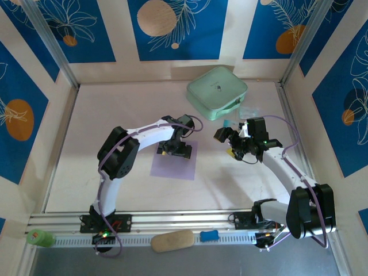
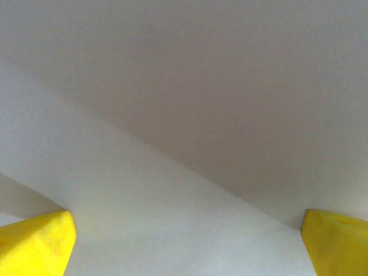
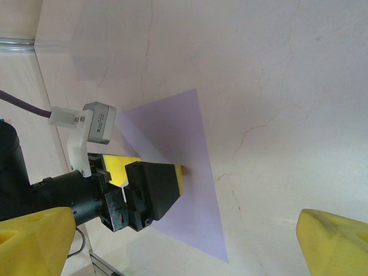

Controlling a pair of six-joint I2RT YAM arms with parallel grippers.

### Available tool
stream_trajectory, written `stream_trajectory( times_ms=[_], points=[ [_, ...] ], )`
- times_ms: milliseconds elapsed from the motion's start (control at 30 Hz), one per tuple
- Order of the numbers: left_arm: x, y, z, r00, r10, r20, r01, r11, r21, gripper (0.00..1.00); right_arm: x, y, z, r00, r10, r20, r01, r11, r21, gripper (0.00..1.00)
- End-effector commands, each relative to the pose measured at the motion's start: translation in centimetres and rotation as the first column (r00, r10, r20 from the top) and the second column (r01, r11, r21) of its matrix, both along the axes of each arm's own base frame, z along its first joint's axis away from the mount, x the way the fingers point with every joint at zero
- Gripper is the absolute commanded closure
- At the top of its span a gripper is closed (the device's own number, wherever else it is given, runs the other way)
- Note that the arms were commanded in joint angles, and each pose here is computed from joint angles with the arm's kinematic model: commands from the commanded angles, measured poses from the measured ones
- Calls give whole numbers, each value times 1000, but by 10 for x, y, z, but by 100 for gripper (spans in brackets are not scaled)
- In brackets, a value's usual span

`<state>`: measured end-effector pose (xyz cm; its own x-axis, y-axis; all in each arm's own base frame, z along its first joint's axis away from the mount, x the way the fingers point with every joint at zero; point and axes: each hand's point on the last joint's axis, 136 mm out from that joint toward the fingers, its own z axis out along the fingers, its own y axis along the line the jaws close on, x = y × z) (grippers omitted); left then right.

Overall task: Fold a paper plane with a square sheet of paper (pick it up from the middle)
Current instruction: First fold the square sheet of paper in half at the center of the table.

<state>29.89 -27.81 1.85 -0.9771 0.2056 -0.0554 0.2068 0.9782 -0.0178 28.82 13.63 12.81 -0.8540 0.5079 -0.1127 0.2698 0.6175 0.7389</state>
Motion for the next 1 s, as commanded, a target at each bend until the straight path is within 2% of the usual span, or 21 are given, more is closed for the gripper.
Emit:
stream_trajectory(
  times_ms=[0,133,333,667,967],
  points=[
    [-5,2,-5,1000,24,-13,-23,999,24,0,-5,4,8,1000,17,-3,-16,999,29,1],
    [2,-1,16,999,27,28,-27,1000,-7,0,-7,5,10,1000,18,2,-18,999,30,1],
    [1,-2,22,998,50,30,-49,998,-27,0,-8,7,10,1000,21,-1,-21,999,29,1],
    [-8,1,4,998,55,-5,-55,998,-21,0,-10,8,8,1000,20,-10,-20,1000,19,1],
    [-20,12,-24,997,42,-62,-39,998,56,0,-10,8,4,1000,15,-25,-15,1000,14,1]
  ],
)
